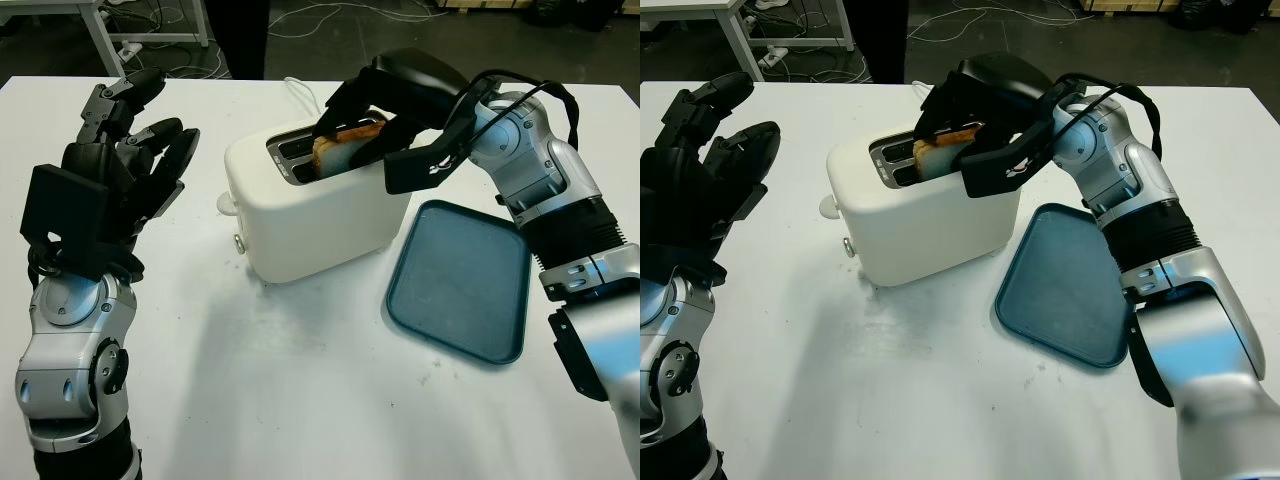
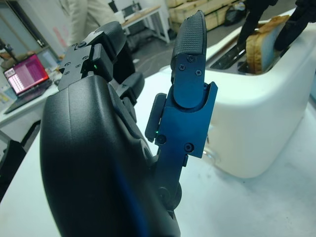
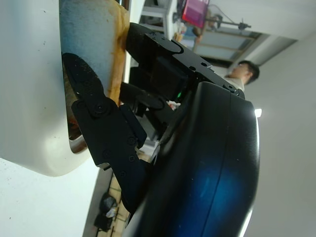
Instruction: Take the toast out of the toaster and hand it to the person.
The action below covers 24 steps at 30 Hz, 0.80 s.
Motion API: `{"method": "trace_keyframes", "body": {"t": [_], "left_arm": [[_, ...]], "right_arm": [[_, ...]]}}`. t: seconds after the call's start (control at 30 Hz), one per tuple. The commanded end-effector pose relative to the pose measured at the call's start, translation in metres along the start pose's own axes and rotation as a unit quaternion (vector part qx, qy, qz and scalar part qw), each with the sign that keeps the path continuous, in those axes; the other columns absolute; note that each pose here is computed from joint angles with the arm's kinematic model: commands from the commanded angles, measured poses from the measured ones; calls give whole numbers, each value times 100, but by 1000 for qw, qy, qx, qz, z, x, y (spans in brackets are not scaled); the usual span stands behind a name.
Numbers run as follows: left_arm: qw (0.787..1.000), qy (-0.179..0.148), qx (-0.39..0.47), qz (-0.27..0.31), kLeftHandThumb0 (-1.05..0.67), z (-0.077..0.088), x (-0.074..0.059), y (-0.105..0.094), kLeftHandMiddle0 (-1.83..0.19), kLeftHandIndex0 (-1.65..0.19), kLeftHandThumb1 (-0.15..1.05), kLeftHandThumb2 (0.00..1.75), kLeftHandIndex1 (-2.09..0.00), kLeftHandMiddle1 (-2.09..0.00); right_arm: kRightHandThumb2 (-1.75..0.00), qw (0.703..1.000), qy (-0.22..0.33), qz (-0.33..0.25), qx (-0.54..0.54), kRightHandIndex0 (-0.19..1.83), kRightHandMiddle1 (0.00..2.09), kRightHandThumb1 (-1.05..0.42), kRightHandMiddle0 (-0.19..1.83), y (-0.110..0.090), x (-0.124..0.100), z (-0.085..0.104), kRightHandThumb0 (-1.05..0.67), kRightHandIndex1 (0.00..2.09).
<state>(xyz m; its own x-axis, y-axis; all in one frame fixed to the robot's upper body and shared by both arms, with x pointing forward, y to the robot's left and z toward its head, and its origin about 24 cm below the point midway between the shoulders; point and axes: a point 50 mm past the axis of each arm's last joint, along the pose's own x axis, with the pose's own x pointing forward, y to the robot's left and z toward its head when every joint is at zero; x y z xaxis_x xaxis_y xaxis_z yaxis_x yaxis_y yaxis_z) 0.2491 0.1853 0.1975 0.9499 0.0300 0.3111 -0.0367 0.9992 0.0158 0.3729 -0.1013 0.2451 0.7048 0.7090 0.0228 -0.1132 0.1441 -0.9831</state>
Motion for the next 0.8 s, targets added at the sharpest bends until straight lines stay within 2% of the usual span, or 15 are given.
{"method": "trace_keyframes", "body": {"t": [0.0, 0.27, 0.33, 0.37, 0.4, 0.43, 0.5, 0.57, 0.67, 0.77], "left_arm": [[1000, -3, 4, 2, -62, 1, -1, 0, 0, -5, 92, 22, -66, -82], [1000, -1, 0, 8, -62, 2, -1, -1, 0, -6, 92, 20, -66, -85], [1000, -2, 1, 5, -62, 2, 0, 0, 0, -5, 92, 21, -66, -84], [1000, -2, 0, 4, -62, 1, 0, 0, 0, -5, 92, 21, -66, -83], [1000, -1, 2, 4, -62, 1, 0, 0, 0, -5, 92, 21, -66, -82], [1000, -1, 4, 5, -62, 1, 0, 0, 0, -5, 92, 21, -65, -82], [1000, -2, 3, 5, -63, 1, 0, 0, 0, -5, 92, 21, -65, -82], [1000, 0, 0, 7, -63, 1, 1, 0, 0, -5, 92, 20, -65, -82], [1000, 0, 1, 3, -64, 1, 1, 0, 0, -5, 92, 20, -65, -83], [1000, 1, 2, 4, -63, 2, 1, 0, 0, -5, 92, 20, -65, -83]], "right_arm": [[-1, 1000, -2, 19, 0, 91, 6, -63, 107, -2, 3, 6, -30, 61], [-1, 994, 19, 104, 4, 101, 9, -65, 116, 2, 7, 10, -35, 66], [0, 993, 22, 114, 1, 99, 12, -67, 122, 3, 7, 11, -38, 90], [0, 993, 21, 114, -1, 97, 18, -67, 126, 4, 7, 11, -40, 110], [0, 993, 19, 113, -6, 93, 33, -68, 123, 5, 7, 11, -42, 131], [0, 994, 16, 110, -14, 91, 85, -71, 105, 6, 7, 11, -47, 156], [-1, 994, 15, 105, -28, 99, 147, -75, 85, 8, 6, 10, -54, 171], [-2, 994, 11, 98, -52, 103, 167, -80, 81, 10, 6, 11, -59, 174], [-4, 994, 10, 78, -77, 110, 170, -89, 87, 12, 5, 10, -57, 174], [-18, 993, 10, 62, -96, 114, 147, -92, 95, 12, 4, 9, -51, 168]]}}
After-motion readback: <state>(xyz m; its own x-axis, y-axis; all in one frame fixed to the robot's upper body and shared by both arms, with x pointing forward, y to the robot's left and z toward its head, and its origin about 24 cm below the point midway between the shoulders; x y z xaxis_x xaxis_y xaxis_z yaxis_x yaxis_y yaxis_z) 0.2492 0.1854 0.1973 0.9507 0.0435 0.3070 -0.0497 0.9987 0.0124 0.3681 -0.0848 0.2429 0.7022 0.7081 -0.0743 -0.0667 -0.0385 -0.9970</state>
